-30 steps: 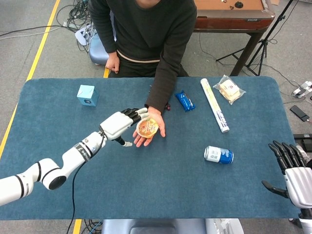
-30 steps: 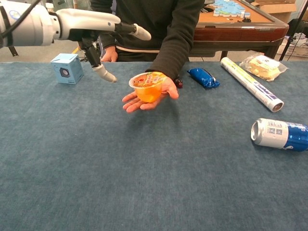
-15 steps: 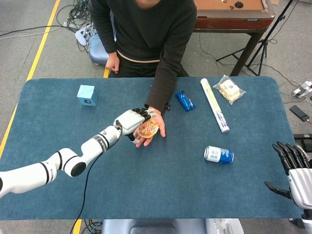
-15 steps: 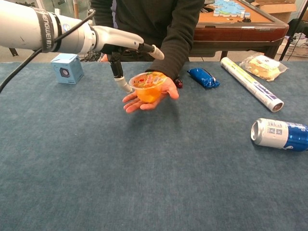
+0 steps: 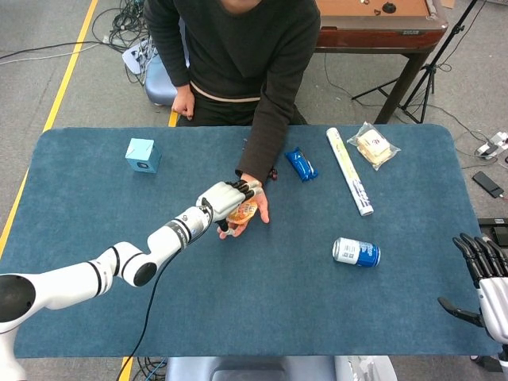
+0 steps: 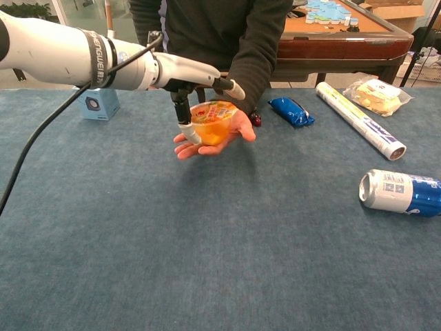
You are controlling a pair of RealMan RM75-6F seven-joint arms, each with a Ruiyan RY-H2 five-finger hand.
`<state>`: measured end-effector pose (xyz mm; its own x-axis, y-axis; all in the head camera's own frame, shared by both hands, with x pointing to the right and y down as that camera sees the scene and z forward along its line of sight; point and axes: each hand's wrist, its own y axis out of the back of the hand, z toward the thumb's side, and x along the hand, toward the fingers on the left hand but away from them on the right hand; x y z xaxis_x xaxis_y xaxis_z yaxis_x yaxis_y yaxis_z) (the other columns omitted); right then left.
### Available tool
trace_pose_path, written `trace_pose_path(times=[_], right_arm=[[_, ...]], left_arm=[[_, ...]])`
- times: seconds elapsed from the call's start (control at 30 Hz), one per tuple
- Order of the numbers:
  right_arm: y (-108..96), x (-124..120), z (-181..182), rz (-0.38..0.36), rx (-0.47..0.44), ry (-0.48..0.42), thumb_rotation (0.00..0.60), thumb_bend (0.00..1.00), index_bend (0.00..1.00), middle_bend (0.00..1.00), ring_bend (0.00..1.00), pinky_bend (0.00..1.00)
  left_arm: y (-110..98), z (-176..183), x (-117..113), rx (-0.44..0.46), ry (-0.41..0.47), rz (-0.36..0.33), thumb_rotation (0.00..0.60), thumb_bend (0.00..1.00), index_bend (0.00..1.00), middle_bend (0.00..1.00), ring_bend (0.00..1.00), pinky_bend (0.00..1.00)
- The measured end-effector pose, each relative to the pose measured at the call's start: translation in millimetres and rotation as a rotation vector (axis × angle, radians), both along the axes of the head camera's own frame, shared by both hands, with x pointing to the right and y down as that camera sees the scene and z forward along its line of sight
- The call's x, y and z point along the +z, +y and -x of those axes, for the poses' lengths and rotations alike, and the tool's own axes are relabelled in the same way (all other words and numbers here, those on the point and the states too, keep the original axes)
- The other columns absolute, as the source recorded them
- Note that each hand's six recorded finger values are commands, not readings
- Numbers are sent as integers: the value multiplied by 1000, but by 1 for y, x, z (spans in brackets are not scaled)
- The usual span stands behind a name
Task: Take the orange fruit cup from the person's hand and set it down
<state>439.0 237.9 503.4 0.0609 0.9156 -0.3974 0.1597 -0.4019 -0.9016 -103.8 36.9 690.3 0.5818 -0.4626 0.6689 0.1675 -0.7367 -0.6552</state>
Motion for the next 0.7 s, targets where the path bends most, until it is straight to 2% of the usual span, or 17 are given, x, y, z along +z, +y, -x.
trace_pose_path(times=[0.2,0.27,0.33,0.43,0.7], right_arm=[[2,-2,-2,-3,7,3,600,74,16,57,0,57],[2,-2,-3,-2,9,4,600,74,16,57,0,57],[2,-2,-3,-2,10,4,600,74,16,57,0,56],[2,-2,-4,-3,12,4,600,74,16,57,0,57],[3,-3,-3,-7,11,0,600,74,16,58,0,57]], left_arm=[[-3,-4,8,-17,-2,-4,600,137,204,17,183,423],[-4,-5,10,-27,2,-6,600,138,298,109,286,475],[-5,-6,11,-41,11,-11,600,138,376,192,349,504],[-5,-6,12,-56,26,-18,600,138,437,260,415,555],[-14,10,4,-109,64,-40,600,138,463,294,450,585]])
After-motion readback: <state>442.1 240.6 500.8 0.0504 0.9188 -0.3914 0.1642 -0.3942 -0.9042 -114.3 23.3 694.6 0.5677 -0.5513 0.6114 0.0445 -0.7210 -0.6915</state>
